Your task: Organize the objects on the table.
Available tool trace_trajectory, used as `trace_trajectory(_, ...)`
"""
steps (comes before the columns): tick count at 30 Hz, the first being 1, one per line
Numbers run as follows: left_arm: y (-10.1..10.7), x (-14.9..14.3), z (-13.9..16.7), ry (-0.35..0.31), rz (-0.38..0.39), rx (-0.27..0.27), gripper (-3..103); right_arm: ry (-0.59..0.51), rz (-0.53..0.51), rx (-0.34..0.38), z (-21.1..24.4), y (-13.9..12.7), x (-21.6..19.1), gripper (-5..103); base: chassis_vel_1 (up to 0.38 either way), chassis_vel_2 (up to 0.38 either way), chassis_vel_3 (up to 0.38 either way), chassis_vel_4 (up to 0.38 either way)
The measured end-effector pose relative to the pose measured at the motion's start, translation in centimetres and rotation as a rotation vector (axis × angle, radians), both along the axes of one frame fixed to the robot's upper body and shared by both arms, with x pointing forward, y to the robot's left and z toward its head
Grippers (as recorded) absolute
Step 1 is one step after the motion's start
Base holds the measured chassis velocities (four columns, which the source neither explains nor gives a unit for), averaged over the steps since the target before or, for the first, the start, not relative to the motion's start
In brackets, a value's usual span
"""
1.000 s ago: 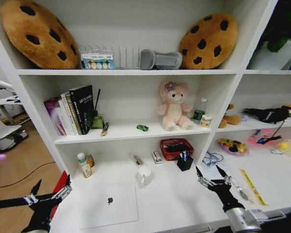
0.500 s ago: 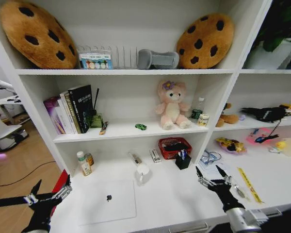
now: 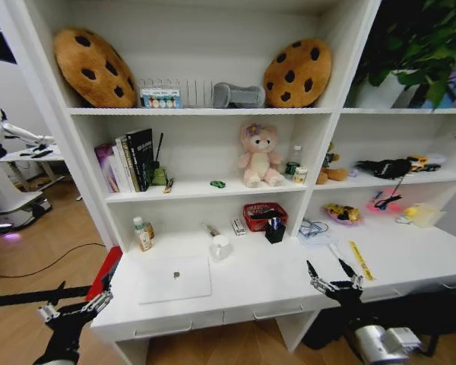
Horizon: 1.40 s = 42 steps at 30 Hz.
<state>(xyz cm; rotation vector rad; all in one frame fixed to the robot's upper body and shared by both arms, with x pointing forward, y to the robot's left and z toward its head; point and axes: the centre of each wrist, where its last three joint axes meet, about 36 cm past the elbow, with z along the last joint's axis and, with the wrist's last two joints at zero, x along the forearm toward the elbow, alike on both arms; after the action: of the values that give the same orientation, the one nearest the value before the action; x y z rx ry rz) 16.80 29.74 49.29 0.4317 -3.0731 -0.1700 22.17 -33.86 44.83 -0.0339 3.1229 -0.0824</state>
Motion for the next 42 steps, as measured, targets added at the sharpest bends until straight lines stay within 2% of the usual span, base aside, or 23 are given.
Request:
trace_trajectory(21,0.00,0.00,0.00,0.000,0.000,0.000,100,0.000,0.000,0.000,0.00,0.00,-0.01,100,0.328,-0.319,-0.342,0.322)
trace_trajectory(42,0.00,0.00,0.00,0.000,0.000,0.000,100,0.000,0.000,0.000,0.00,0.00,0.01,100,-0.016,0.022,0.011,0.004)
